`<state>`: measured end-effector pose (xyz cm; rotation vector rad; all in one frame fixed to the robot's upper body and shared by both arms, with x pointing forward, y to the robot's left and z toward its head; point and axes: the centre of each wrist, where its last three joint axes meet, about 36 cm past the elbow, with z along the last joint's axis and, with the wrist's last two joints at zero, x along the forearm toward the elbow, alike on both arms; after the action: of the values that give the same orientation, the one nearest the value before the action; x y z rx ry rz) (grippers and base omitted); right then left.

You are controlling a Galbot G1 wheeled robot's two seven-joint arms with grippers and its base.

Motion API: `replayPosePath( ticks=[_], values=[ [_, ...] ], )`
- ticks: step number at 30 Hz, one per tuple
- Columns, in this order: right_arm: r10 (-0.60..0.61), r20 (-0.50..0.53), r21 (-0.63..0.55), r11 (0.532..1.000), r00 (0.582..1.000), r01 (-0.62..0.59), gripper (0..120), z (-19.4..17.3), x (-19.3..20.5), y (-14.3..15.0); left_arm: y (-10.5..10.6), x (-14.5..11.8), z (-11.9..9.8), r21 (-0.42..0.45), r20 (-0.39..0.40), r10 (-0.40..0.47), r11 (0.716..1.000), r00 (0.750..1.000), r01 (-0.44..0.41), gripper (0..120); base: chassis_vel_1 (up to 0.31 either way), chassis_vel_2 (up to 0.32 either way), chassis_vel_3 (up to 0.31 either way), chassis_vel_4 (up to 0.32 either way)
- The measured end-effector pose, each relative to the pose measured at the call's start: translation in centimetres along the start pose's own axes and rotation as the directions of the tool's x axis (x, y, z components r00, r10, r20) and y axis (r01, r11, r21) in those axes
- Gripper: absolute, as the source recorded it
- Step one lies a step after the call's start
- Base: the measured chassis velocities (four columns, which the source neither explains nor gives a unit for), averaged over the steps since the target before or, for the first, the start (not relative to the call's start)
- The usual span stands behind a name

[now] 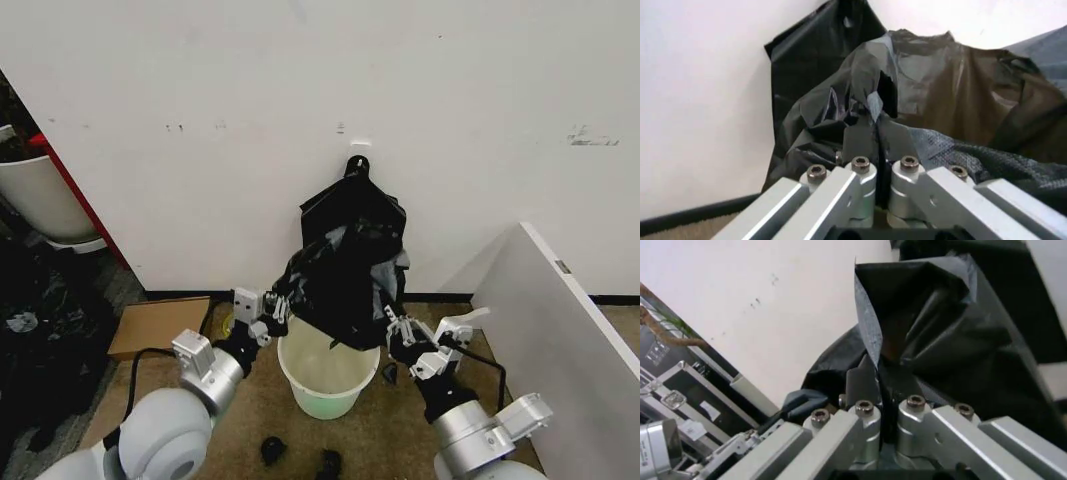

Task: Place the garbage bag over the trash bin.

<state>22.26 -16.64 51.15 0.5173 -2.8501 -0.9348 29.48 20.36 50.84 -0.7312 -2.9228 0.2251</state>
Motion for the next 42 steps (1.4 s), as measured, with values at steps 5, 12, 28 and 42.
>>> replayPosePath(
  ticks=[5, 12, 28, 42],
  values=[
    [0.029, -0.039, -0.070, 0.997, 0.999, -0.032, 0, 0.4, 0.3, 0.2, -0.4, 0.1, -0.1, 0.012, 0.002, 0.000, 1.000, 1.000, 0.000, 0, 0.000, 0.000, 0.000, 0.000],
    [0.084, -0.075, -0.146, 0.985, 0.994, -0.094, 0, -0.5, 0.2, -0.9, -0.8, 0.0, -2.0, 0.040, 0.032, 0.022, 0.999, 0.999, -0.023, 0, 0.000, 0.000, 0.000, 0.000],
    [0.133, -0.028, -0.075, 0.988, 0.991, -0.135, 0, -2.6, 0.0, -3.1, -0.9, -3.7, 4.7, 0.176, -0.084, -0.042, 0.983, 0.996, 0.056, 0, 0.000, 0.000, 0.000, 0.000],
    [0.138, -0.074, -0.078, 0.987, 0.988, -0.143, 0, 2.4, -2.1, -3.5, -1.5, -6.1, 10.4, 0.242, -0.177, -0.098, 0.960, 0.979, 0.140, 0, 0.000, 0.000, 0.000, 0.000]
  ],
)
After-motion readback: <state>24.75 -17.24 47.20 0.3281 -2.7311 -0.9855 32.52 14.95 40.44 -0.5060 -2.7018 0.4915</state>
